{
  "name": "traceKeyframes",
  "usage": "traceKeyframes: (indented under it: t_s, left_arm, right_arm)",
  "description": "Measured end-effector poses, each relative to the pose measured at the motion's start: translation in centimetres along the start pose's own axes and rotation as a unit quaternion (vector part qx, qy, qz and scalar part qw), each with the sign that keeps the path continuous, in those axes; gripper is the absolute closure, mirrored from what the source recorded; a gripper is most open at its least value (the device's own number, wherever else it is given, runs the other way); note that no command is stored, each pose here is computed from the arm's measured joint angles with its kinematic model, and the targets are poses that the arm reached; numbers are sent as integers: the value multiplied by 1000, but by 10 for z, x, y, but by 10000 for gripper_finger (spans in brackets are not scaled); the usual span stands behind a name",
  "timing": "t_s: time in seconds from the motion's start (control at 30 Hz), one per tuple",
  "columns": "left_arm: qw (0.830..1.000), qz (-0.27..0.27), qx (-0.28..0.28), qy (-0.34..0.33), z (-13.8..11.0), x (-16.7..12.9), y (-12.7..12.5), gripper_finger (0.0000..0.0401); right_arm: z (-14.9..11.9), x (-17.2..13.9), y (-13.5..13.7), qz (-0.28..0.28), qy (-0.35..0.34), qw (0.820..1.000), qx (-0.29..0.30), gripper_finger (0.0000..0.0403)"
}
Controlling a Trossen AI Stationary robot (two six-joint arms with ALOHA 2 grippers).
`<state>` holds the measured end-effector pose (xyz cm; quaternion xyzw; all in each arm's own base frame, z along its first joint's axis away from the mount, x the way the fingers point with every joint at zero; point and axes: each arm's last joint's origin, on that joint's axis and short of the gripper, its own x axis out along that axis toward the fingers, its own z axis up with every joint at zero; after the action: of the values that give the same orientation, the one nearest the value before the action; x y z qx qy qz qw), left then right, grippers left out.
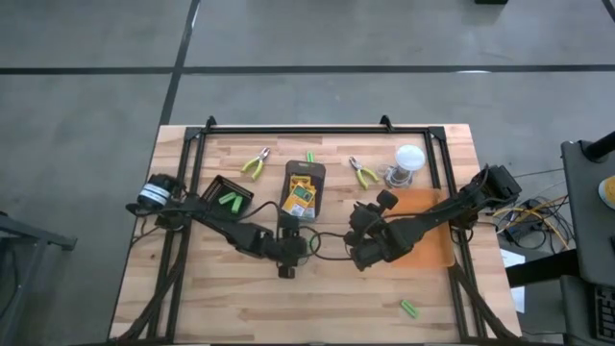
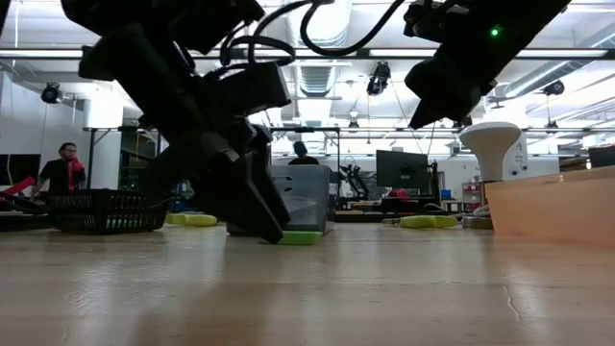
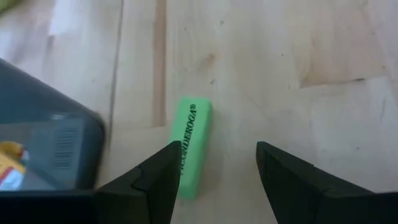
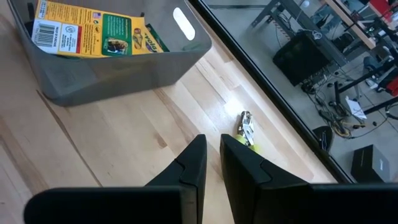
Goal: Pick & Place School Supplies
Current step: Put the middle light green eraser into the black bin
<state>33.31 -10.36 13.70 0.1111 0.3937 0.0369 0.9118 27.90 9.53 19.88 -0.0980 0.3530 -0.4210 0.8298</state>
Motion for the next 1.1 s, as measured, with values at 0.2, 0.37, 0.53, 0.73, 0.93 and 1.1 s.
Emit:
traceKeyframes:
  t_s: [0.2, 0.37, 0.53, 0.73, 0.93, 1.1]
  left_arm:
    - [1000, 22, -19, -4, 0, -1, -2, 188]
    - [998, 29, -57, -3, 0, 1, 3, 188]
    - [996, 32, -83, -1, 0, 3, 6, 188]
    - [994, 49, -93, 7, -7, 14, 3, 188]
    - [992, 67, -102, -12, -7, 21, 1, 188]
    - [987, 65, -145, -9, -8, 21, 2, 188]
  right_arm:
    - [0, 0, 0, 1, 0, 1000, 1, 360]
    - [0, 0, 0, 1, -1, 1000, 2, 360]
    - [0, 0, 0, 1, -1, 1000, 2, 360]
    - [0, 0, 0, 1, -1, 1000, 3, 360]
    - [1, 0, 1, 3, -3, 1000, 7, 360]
    - [1, 0, 2, 6, -5, 1000, 13, 360]
